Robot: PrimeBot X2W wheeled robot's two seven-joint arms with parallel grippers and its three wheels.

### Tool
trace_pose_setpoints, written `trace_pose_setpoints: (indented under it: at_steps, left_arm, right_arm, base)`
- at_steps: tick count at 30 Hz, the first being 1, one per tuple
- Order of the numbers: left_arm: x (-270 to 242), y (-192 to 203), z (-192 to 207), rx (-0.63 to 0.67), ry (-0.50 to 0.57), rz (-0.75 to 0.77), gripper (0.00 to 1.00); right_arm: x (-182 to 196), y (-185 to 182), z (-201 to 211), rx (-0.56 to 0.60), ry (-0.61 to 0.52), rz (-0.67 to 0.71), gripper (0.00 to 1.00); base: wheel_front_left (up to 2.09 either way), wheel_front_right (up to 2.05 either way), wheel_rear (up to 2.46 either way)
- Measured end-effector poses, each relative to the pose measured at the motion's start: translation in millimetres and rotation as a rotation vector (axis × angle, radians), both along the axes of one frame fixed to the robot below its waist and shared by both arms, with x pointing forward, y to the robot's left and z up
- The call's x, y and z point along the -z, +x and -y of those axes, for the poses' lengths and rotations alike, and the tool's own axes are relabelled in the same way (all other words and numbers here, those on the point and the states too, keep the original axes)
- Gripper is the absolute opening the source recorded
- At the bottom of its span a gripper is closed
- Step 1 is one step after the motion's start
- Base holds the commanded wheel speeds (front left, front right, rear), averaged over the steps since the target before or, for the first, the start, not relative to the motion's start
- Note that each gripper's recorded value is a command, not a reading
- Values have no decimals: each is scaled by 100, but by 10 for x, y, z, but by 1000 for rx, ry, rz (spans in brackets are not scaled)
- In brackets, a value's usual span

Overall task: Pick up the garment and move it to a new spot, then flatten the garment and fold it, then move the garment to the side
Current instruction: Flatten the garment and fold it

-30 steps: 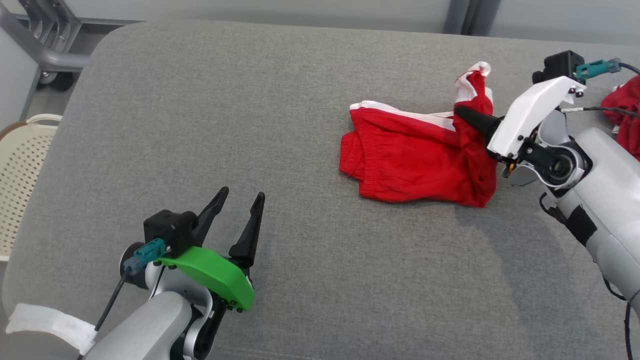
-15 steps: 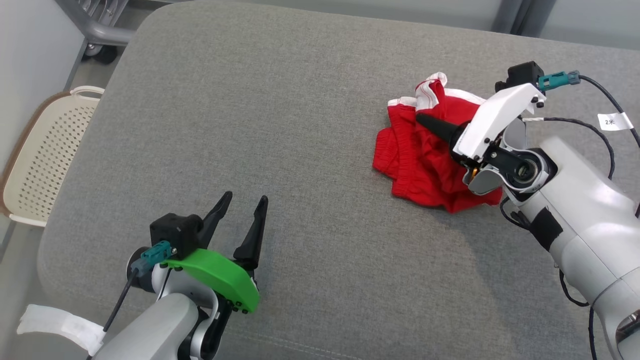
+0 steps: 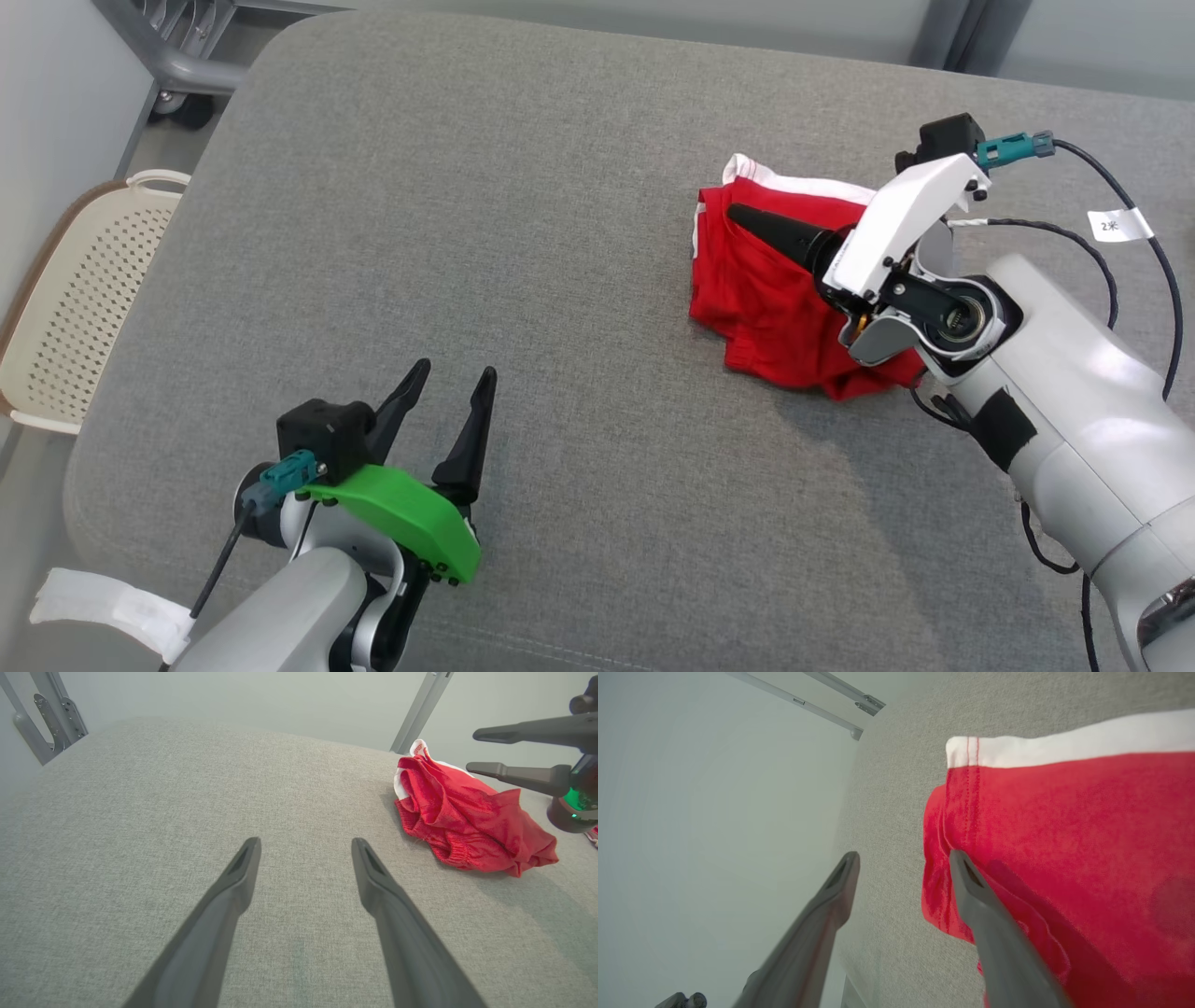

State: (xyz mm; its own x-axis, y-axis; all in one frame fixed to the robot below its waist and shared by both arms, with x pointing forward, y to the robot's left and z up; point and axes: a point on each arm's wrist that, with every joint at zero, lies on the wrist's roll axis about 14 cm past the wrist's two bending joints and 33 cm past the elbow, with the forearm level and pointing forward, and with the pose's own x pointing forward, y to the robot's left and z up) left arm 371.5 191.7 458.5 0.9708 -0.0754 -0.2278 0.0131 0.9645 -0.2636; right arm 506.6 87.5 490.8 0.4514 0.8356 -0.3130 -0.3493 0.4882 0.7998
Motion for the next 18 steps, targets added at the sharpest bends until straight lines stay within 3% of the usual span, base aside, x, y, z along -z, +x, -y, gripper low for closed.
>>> trace_pose_setpoints:
  at_steps: [7,18]
  left_arm:
    - [-63,-32,62,20,-2,14,100]
    - [-172,-89,136,39,-8,43,100]
  right_arm:
    - [-341,36,260,58,61,82,100]
    - [-292,97,1005,202,-115,282,100]
  base:
    - [0,0,0]
    - [0,0,0]
